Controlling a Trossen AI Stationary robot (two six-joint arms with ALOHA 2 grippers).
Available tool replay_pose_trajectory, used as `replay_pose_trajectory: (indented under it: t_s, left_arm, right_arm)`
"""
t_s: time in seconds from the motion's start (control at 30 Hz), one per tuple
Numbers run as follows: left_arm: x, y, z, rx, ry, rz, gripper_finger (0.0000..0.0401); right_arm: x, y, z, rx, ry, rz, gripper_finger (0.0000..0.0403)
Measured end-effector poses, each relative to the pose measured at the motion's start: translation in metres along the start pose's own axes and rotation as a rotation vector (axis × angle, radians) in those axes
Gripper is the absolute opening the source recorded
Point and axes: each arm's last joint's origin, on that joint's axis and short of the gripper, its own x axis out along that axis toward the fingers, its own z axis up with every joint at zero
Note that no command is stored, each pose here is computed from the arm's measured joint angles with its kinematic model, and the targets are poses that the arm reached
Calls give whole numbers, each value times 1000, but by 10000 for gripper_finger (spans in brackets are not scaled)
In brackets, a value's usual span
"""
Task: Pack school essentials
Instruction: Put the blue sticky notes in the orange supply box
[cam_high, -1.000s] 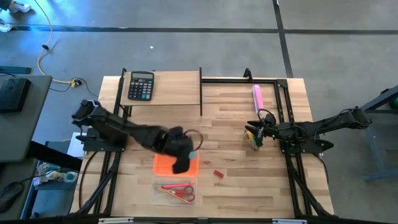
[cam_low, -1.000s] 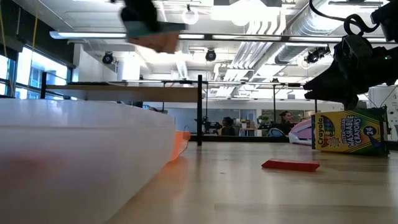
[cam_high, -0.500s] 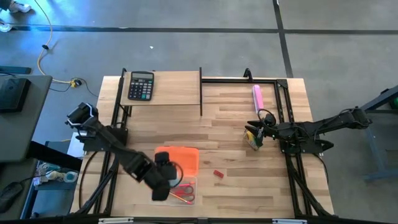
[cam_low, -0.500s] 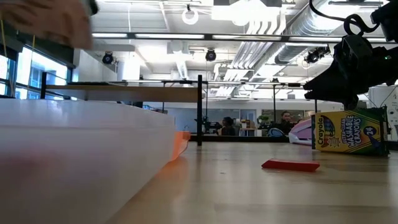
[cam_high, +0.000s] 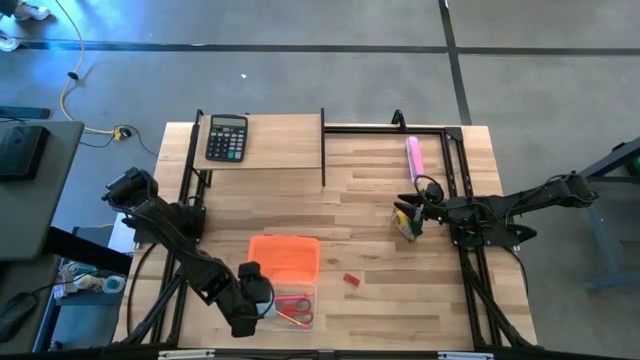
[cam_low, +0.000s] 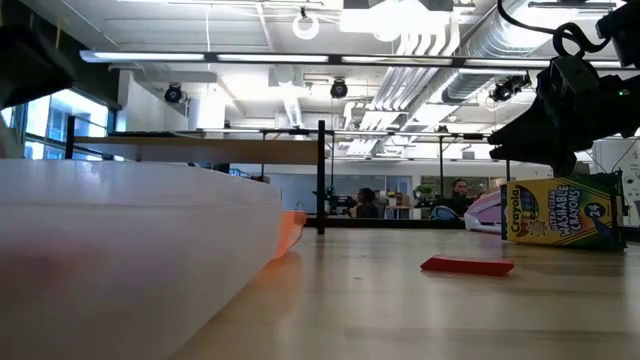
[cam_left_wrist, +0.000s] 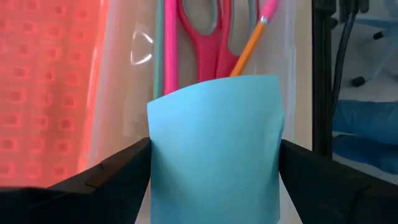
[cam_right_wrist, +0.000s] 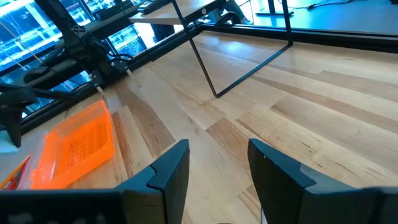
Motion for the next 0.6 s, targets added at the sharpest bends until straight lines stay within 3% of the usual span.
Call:
replay_pose_trajectory:
  t_s: [0.33, 0.6]
  left_arm:
    - [4, 1, -8, 28, -21, 13, 327]
    - [4, 1, -7, 28, -18, 8, 395]
  right_arm:
    - [0, 0, 0, 0, 0, 0, 154]
    - [0, 0, 0, 0, 0, 0, 154]
